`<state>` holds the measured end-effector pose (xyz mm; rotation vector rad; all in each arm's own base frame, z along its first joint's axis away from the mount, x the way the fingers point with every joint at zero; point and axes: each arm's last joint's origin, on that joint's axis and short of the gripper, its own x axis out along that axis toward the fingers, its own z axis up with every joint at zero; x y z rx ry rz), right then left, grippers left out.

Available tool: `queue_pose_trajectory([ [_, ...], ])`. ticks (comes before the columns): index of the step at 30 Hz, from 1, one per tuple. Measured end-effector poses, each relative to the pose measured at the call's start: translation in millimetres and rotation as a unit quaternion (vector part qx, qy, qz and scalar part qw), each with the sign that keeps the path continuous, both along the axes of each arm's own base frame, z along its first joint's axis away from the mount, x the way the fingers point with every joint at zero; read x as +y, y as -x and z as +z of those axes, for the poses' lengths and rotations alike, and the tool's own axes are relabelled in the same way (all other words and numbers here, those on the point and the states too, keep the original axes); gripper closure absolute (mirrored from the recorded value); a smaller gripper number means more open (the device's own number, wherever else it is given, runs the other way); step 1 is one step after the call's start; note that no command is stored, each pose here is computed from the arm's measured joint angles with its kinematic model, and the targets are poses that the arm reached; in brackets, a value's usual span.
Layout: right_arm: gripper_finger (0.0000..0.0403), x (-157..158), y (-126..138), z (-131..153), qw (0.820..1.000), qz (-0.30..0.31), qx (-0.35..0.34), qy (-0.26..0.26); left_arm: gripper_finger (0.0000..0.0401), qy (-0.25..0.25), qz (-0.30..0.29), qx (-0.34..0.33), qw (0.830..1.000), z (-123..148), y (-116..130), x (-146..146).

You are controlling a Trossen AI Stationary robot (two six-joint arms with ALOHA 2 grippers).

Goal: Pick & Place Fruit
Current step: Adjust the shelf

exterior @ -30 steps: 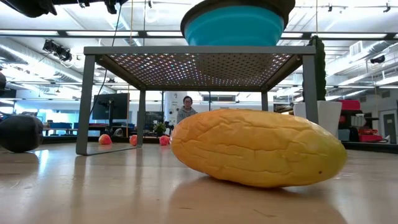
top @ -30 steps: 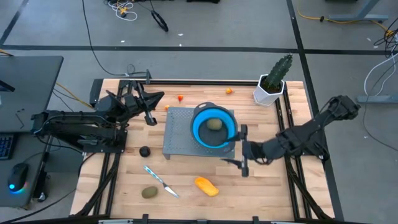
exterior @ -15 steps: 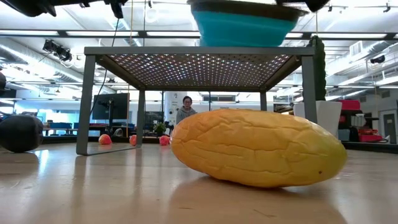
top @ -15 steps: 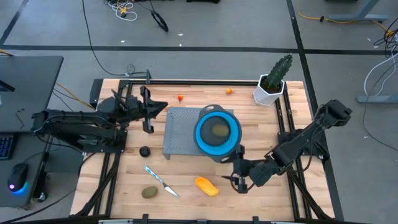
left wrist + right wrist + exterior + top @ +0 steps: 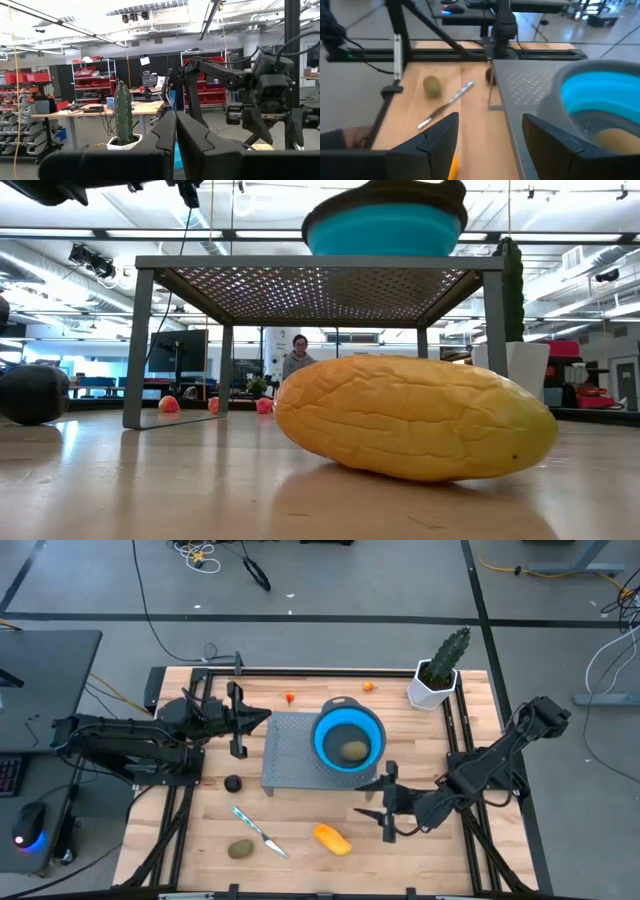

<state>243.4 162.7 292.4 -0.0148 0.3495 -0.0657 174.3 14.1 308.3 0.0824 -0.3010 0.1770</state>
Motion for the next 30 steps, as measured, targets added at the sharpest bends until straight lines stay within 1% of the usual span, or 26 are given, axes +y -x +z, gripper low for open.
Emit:
queue_pose_trajectory([
  [3, 0.0174, 5.3, 2.3, 0.9, 0.999, 0.036, 0.005, -0.033, 0.0379, -0.001, 0.0, 0.001, 1.0, -0.1, 0.0, 0.0],
  [5, 0.0174, 9.5, 5.5, -1.5, 0.997, 0.057, 0.022, -0.056, 0.0379, -0.003, 0.001, 0.001, 1.0, 0.0, 0.0, 0.0],
  [7, 0.0174, 12.6, 8.5, -7.2, 0.994, 0.062, 0.049, -0.073, 0.0379, -0.003, 0.001, 0.001, 1.0, 0.0, 0.0, 0.0],
  [10, 0.0174, 13.7, 15.0, -18.7, 0.991, 0.04, 0.099, -0.079, 0.0379, -0.002, 0.002, 0.0, 1.0, 0.0, 0.0, 0.1],
  [13, 0.0174, 10.4, 20.9, -32.3, 0.986, 0.0, 0.152, -0.065, 0.0379, -0.001, 0.005, 0.0, 1.0, 0.1, 0.1, 0.3],
  [16, 0.0174, 7.3, 23.2, -43.3, 0.981, -0.032, 0.186, -0.045, 0.0379, 0.0, 0.008, 0.0, 1.0, 0.0, 0.1, 0.4],
  [22, 0.0174, 9.0, 14.2, -56.9, 0.979, -0.044, 0.2, -0.025, 0.0379, -0.004, 0.009, 0.002, 1.0, -0.2, 0.0, 0.4],
  [27, 0.0174, 2.7, 5.4, -69.9, 0.973, -0.074, 0.217, 0.006, 0.0379, -0.004, 0.009, 0.002, 1.0, -0.2, 0.0, 0.4],
  [30, 0.0174, -1.5, 2.9, -72.2, 0.971, -0.084, 0.223, 0.011, 0.0379, -0.004, 0.009, 0.003, 1.0, -0.3, 0.0, 0.4],
])
